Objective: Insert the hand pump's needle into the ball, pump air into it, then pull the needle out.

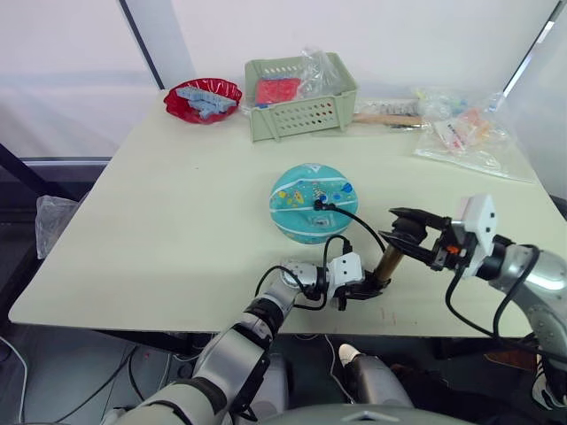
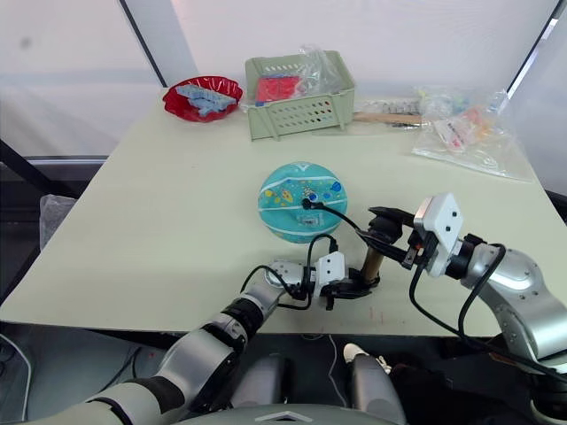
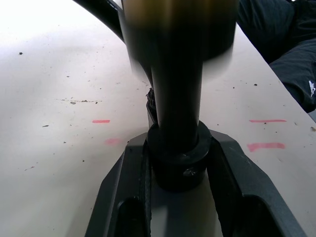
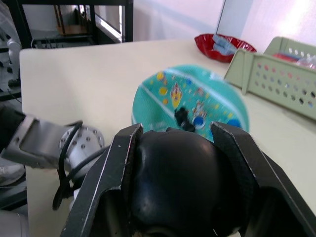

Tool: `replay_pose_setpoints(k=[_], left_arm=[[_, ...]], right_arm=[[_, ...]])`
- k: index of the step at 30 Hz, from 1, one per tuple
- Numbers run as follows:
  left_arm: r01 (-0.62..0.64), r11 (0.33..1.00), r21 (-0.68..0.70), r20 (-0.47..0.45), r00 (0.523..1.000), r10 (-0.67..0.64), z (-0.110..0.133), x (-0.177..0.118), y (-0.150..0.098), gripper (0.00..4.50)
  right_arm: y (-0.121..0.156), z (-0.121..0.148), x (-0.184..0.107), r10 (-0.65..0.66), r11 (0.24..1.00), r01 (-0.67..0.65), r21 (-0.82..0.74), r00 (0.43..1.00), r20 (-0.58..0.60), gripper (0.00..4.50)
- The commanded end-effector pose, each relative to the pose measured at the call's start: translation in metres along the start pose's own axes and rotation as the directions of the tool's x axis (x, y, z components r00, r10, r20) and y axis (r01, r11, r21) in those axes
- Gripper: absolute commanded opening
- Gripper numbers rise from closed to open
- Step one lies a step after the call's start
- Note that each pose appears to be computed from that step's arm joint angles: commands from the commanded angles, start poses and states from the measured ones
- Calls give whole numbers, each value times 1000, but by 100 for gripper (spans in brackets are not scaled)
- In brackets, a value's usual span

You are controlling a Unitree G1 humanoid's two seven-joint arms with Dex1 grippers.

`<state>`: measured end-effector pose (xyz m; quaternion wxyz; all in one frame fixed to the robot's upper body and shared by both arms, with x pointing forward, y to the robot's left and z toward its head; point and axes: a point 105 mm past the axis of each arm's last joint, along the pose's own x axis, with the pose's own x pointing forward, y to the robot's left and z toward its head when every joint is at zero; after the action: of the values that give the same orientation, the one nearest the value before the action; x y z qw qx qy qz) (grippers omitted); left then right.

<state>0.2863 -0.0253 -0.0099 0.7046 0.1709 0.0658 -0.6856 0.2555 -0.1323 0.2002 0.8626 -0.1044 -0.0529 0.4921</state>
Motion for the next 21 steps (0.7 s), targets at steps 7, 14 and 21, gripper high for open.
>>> replay_pose_setpoints(k=[7, 14, 21], left_arm=[[92, 987, -133, -193, 974, -116, -57, -10, -39, 108], [97, 986, -132, -190, 974, -121, -57, -9, -40, 108], [95, 987, -131, -189, 975, -119, -56, -9, -39, 108]], right_arm=[[-14, 100, -26, 36, 991, -15, -131, 987, 158, 179], [-11, 107, -22, 65, 992, -52, -112, 991, 118, 179], [-7, 44, -16, 24, 999, -24, -27, 1000, 11, 179]])
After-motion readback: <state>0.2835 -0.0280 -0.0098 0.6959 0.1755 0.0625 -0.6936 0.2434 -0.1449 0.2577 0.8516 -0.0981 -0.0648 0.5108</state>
